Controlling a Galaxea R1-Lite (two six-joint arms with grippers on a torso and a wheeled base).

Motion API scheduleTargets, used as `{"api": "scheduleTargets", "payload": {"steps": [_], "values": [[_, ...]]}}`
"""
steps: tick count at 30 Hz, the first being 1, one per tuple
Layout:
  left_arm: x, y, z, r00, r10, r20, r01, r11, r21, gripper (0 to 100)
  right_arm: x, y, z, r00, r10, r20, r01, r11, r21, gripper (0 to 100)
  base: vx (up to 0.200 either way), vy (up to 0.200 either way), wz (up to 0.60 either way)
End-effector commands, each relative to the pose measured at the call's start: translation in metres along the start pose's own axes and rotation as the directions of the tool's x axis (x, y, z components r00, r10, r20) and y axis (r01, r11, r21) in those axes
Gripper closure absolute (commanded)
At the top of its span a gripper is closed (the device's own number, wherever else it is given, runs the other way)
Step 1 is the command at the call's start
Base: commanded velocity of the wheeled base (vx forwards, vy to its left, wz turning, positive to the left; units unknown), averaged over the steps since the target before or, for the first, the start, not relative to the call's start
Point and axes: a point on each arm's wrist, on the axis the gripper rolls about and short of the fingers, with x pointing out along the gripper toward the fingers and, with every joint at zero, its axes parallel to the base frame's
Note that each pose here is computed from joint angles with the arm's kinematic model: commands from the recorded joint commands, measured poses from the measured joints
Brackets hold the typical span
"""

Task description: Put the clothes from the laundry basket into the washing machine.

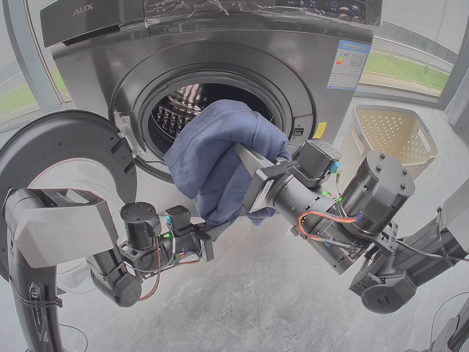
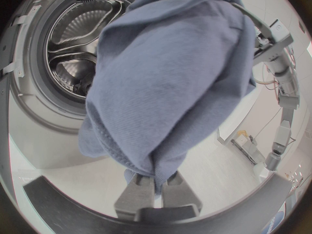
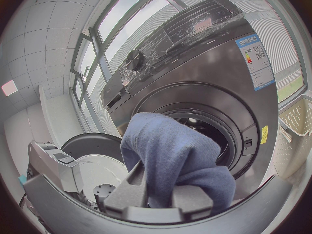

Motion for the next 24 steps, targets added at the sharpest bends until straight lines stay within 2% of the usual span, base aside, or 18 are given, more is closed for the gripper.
{"api": "scheduleTargets", "payload": {"steps": [1, 2, 3, 6, 10, 11, 12, 18, 23, 24], "values": [[-0.040, -0.037, 0.011, 0.998, -0.054, -0.028, 0.054, 0.999, 0.005, 100, 0.000, -0.009, -0.012, 0.999, -0.020, -0.031, 0.020, 1.000, -0.011, 100, 0.000, 0.000, 0.00], [-0.047, -0.043, 0.012, 0.998, -0.061, -0.035, 0.061, 0.998, 0.005, 100, 0.000, -0.009, -0.013, 0.999, -0.020, -0.028, 0.019, 1.000, -0.011, 100, 0.000, 0.000, 0.00], [-0.052, -0.047, 0.014, 0.997, -0.065, -0.037, 0.066, 0.998, 0.008, 100, 0.000, -0.010, -0.013, 1.000, -0.016, -0.024, 0.016, 1.000, -0.012, 0, 0.000, 0.000, 0.00], [-0.063, -0.052, 0.020, 0.997, -0.071, -0.031, 0.071, 0.997, 0.013, 100, 0.001, -0.008, -0.016, 1.000, 0.002, -0.031, -0.002, 1.000, -0.008, 0, 0.000, 0.000, 0.00], [-0.065, -0.051, 0.026, 0.998, -0.058, -0.010, 0.058, 0.998, 0.018, 100, -0.002, -0.008, -0.023, 0.998, 0.003, -0.058, -0.004, 1.000, -0.009, 0, 0.000, 0.000, 0.00], [-0.068, -0.050, 0.033, 1.000, -0.008, 0.022, 0.008, 1.000, 0.020, 100, -0.015, -0.016, -0.043, 0.989, -0.011, -0.147, 0.006, 0.999, -0.034, 0, 0.000, 0.000, 0.00], [-0.069, -0.050, 0.036, 0.999, 0.004, 0.033, -0.005, 1.000, 0.020, 100, -0.019, -0.018, -0.049, 0.985, -0.011, -0.170, 0.004, 0.999, -0.038, 0, 0.000, 0.000, 0.00], [-0.068, -0.046, 0.051, 0.995, 0.020, 0.097, -0.022, 0.999, 0.025, 100, -0.037, -0.022, -0.061, 0.976, -0.012, -0.217, 0.001, 0.999, -0.051, 0, 0.000, 0.000, 0.00], [-0.064, -0.044, 0.058, 0.990, 0.037, 0.133, -0.038, 0.999, 0.008, 100, -0.042, -0.028, -0.067, 0.968, -0.029, -0.249, 0.014, 0.998, -0.061, 0, 0.000, 0.000, 0.00], [-0.063, -0.044, 0.062, 0.987, 0.049, 0.152, -0.050, 0.999, -0.003, 100, -0.044, -0.031, -0.071, 0.963, -0.039, -0.266, 0.022, 0.998, -0.065, 0, 0.000, 0.000, 0.00]]}}
